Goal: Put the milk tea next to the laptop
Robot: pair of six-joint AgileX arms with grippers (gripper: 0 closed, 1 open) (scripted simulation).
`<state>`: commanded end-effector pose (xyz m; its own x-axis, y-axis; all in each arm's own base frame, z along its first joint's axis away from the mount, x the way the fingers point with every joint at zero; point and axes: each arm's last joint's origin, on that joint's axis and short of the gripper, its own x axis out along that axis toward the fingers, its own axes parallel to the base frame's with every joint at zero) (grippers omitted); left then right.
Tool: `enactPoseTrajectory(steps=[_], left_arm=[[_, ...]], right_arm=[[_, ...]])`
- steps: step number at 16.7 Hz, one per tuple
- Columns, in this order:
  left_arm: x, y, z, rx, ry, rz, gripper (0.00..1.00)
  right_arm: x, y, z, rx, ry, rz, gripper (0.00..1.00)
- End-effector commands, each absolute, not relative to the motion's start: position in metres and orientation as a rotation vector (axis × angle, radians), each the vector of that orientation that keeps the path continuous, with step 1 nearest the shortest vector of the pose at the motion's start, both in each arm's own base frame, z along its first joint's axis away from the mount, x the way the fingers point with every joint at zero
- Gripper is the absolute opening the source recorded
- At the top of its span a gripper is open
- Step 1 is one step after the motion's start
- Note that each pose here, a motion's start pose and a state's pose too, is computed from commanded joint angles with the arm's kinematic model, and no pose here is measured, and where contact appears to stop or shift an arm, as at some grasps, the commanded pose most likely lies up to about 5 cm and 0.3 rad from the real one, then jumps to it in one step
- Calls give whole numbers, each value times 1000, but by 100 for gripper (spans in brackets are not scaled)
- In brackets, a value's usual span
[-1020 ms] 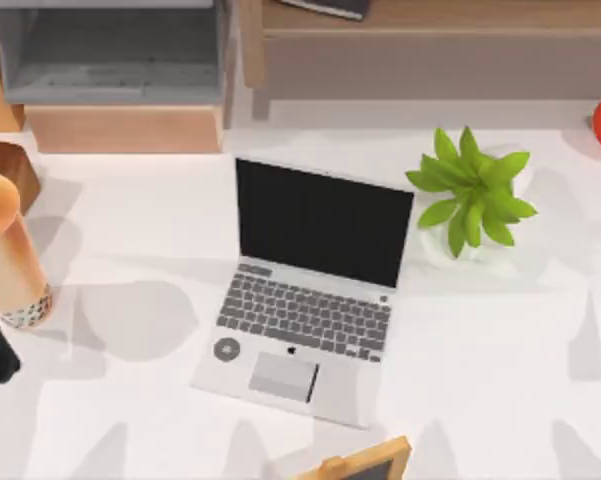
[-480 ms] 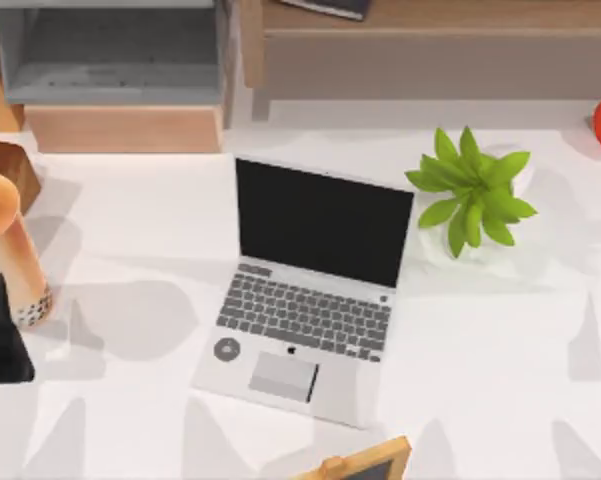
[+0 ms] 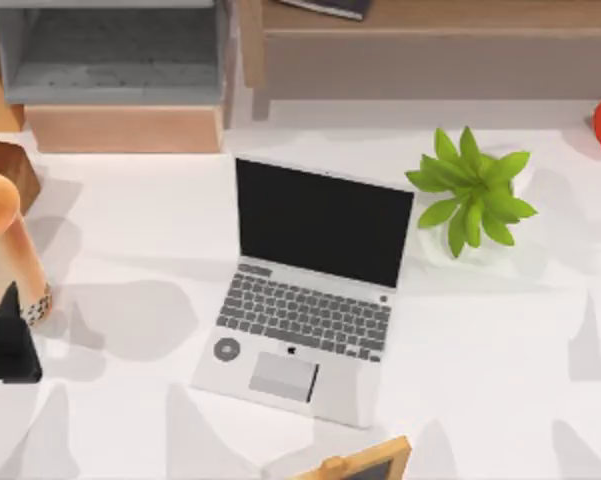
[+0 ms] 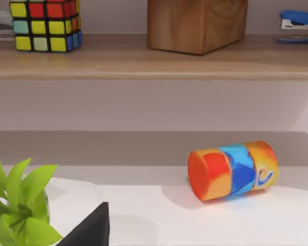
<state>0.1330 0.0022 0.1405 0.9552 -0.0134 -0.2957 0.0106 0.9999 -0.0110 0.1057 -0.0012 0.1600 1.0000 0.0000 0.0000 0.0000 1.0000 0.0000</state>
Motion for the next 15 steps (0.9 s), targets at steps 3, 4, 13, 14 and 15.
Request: enactPoseTrajectory(steps=[3, 4, 13, 14, 15], left_arm=[[132, 2, 139, -9, 304, -14, 100], [133, 2, 139, -9, 304, -14, 100], [171, 2, 139, -9, 300, -12, 100], [178, 2, 137, -9, 300, -12, 100], [185, 2, 135, -9, 300, -12, 100]], right_arm=[[106, -1, 160, 0, 0, 0, 100], [106, -1, 160, 0, 0, 0, 100], [106, -1, 160, 0, 0, 0, 100], [106, -1, 160, 0, 0, 0, 100], [106, -1, 160, 0, 0, 0, 100]])
